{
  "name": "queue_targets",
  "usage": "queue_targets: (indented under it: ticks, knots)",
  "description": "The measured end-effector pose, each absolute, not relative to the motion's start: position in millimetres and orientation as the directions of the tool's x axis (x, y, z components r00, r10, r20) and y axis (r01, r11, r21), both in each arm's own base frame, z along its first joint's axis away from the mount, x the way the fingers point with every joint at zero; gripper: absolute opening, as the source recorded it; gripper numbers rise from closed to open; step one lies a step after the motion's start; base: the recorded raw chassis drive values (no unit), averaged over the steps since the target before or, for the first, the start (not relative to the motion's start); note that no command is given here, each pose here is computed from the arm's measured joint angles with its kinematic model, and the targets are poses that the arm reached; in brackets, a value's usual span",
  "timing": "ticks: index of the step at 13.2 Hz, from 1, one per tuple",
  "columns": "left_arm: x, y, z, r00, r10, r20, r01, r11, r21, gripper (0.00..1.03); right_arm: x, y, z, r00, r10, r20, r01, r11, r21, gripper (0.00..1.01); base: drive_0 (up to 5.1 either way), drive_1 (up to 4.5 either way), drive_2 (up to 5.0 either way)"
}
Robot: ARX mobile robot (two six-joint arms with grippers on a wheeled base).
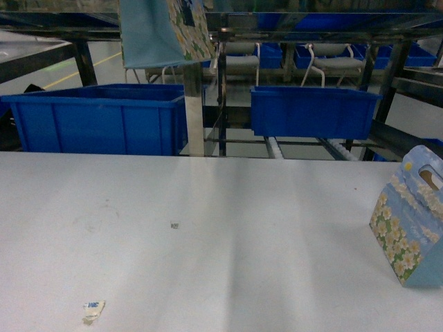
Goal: Move flower gift bag to table near conveyor
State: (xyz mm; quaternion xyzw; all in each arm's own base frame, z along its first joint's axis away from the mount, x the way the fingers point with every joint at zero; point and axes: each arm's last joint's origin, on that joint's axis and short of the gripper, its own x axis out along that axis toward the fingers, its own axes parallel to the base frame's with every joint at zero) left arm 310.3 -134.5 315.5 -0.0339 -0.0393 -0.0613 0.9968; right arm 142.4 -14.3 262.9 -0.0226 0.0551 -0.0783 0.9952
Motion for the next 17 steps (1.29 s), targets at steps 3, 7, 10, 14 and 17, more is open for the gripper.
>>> queue_targets:
  ticks: [3,7,10,14,17]
  knots:
    - [334,-125,287,0.992,0.043,0.117,-0.031,0.995,-0.099,0.02,142,-14,263,0.982,-0.158,-0.105,0.153,0.987,-0.054,0.98,0.0,0.00,0.0]
    - [345,-105,196,0.967,0.239,0.085,-0.234,0.970,-0.066,0.02,142,-14,263,0.982,-0.158,-0.105,0.153,0.987,-0.054,0.98,0.0,0.00,0.0]
    - [333,-106,142,0.969,0.248,0.013,-0.247,0.968,-0.040,0.02,142,-14,263,0.982,-0.158,-0.105,0.153,0.987,-0.054,0.98,0.0,0.00,0.0]
    - [330,-113,103,0.973,0.224,-0.057,-0.228,0.971,-0.067,0.02,142,-14,263,0.982,-0.158,-0.105,0.153,0.987,-0.054,0.98,0.0,0.00,0.0]
    - [331,-113,76,0.968,0.220,-0.120,-0.226,0.974,-0.032,0.02,142,-14,263,0.982,-0.158,-0.105,0.153,0.987,-0.054,0.98,0.0,0.00,0.0]
